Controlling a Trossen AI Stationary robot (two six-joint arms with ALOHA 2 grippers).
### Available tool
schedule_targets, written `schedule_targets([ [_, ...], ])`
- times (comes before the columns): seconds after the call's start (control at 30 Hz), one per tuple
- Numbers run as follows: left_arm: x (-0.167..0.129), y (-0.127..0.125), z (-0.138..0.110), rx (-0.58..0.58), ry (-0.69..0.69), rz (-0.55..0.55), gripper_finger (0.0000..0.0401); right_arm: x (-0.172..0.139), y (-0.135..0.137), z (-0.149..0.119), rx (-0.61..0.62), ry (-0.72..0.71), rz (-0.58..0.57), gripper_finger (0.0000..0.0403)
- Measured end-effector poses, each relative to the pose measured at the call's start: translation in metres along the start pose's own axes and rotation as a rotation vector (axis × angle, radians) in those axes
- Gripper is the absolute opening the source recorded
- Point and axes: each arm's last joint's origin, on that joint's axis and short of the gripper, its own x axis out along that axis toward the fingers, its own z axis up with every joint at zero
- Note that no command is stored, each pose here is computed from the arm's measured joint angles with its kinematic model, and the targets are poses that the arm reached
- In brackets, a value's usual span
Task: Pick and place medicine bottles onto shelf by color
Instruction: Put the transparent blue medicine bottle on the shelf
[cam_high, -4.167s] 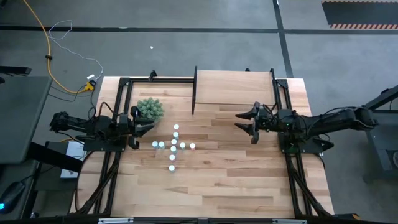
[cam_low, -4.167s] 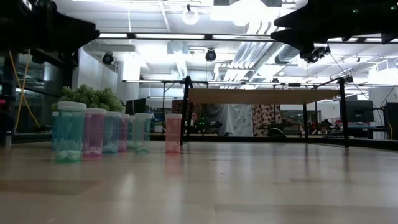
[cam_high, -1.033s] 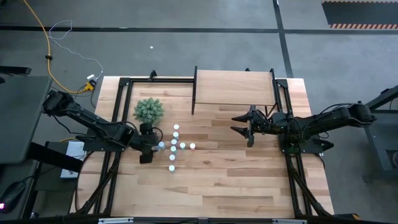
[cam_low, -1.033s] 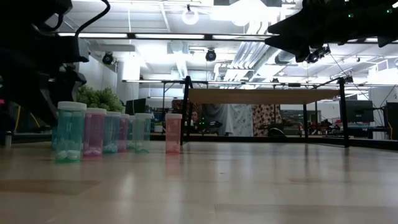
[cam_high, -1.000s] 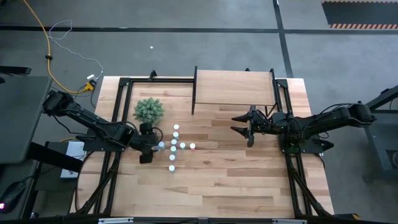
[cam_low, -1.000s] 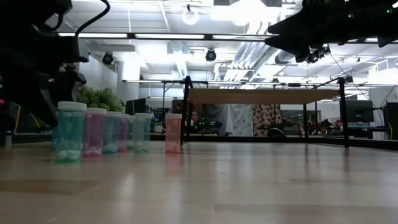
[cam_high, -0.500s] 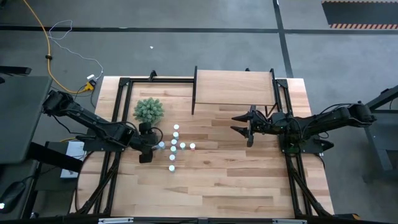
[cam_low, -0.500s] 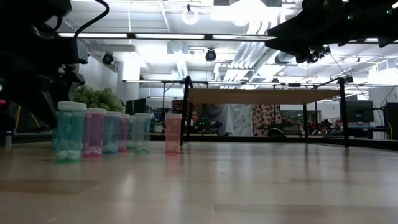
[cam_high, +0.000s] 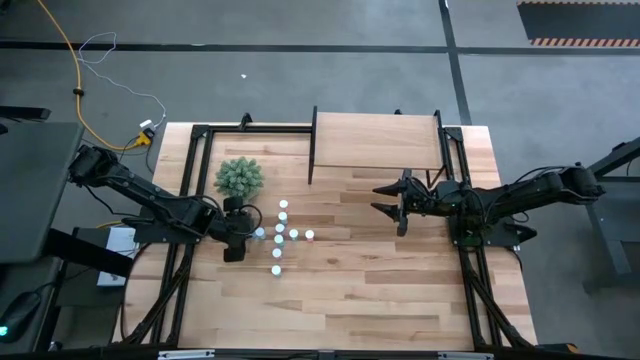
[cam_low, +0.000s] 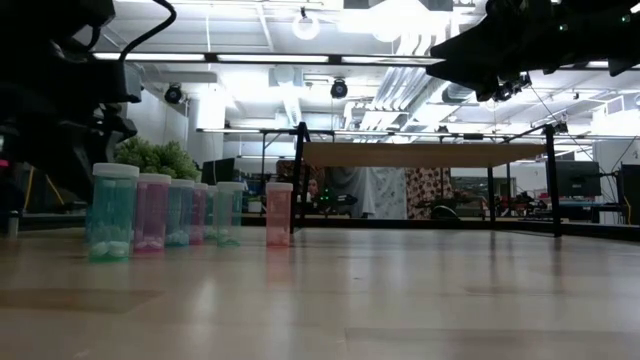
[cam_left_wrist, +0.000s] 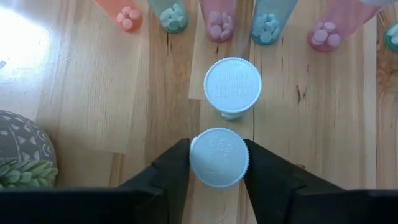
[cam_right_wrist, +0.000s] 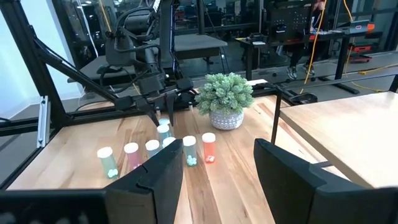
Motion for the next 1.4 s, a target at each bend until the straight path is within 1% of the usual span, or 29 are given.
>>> schedule_targets([
  [0.23,0.0,0.0,0.0,0.0,0.001,-0.001,0.0114,0.0,0.0,0.0,-0.002,0.0,-0.001,0.0188],
  [1.4,0.0,0.0002,0.0001,0.0,-0.003,0.008,0.0113,0.0,0.0,0.0,-0.005,0.0,-0.001,0.0188],
])
